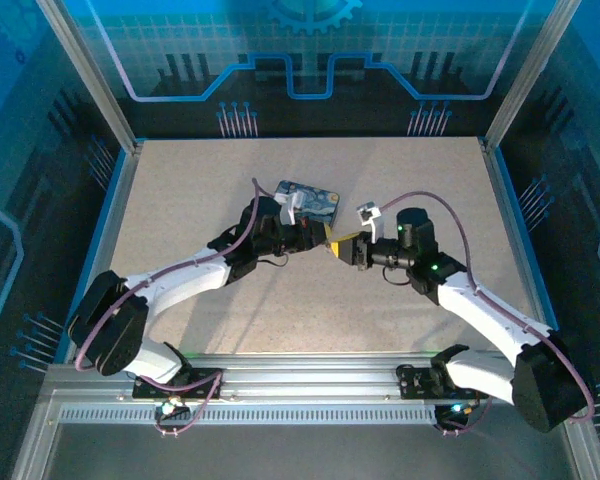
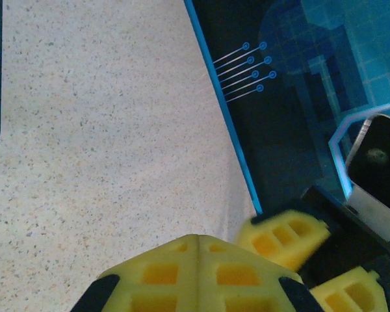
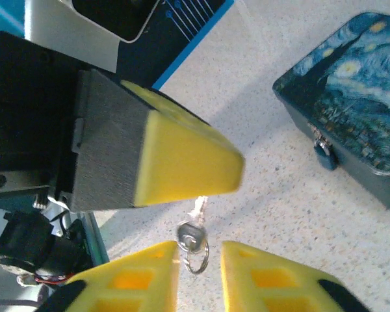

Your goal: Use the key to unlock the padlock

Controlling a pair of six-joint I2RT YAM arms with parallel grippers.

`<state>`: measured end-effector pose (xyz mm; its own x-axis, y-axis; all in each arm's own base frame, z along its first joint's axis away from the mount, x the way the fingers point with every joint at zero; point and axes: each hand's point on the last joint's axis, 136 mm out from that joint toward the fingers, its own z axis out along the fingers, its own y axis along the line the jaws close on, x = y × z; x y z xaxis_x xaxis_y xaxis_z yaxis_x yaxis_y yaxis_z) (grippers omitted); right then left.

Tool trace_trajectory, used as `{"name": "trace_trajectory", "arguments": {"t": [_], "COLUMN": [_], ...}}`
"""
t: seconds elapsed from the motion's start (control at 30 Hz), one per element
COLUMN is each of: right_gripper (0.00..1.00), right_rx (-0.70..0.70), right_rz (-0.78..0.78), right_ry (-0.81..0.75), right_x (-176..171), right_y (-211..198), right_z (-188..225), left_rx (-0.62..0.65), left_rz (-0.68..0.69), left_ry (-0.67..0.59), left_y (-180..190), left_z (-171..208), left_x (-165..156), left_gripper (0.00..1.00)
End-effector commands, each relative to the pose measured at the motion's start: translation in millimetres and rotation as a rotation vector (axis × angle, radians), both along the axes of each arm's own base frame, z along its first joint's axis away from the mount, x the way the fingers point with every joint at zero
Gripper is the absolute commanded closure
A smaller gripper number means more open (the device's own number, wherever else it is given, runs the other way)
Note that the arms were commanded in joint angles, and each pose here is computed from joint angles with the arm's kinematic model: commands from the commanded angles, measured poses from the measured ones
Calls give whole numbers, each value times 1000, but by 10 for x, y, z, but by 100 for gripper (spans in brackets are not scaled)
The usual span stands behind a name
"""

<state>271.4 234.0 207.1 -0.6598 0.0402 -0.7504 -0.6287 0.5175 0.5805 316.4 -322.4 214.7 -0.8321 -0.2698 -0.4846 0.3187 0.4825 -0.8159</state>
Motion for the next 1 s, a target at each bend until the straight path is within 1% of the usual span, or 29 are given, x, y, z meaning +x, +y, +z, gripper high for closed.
{"name": "trace_trajectory", "arguments": {"t": [0.0, 0.2, 0.3, 0.53, 0.67, 0.8, 0.97], "right_gripper": [68, 49, 46, 46, 48, 55, 61], "right_rx": [127, 244, 282, 278, 275, 273, 270], "right_rz": [49, 97, 116, 151, 164, 163, 171], "right_ry": [-27, -29, -13, 19, 28, 31, 41], "right_x": [-7, -2, -2, -27, -41, -39, -50], "right_y": [-20, -31, 5, 154, 217, 225, 259], "right_z": [238, 474, 527, 472, 457, 450, 434], "left_rx": [-43, -101, -119, -121, -121, -118, -116], "left_rz": [-2, -18, -19, -20, -18, -11, -8], "left_ry": [-140, -222, -244, -244, -241, -238, -234], "left_y": [33, 44, 49, 42, 44, 54, 57], "left_z": [347, 547, 603, 606, 600, 590, 574], "left_x": [-27, -89, -103, -105, -103, -96, -90], "left_gripper": [100, 100, 100, 100, 100, 100, 100]}}
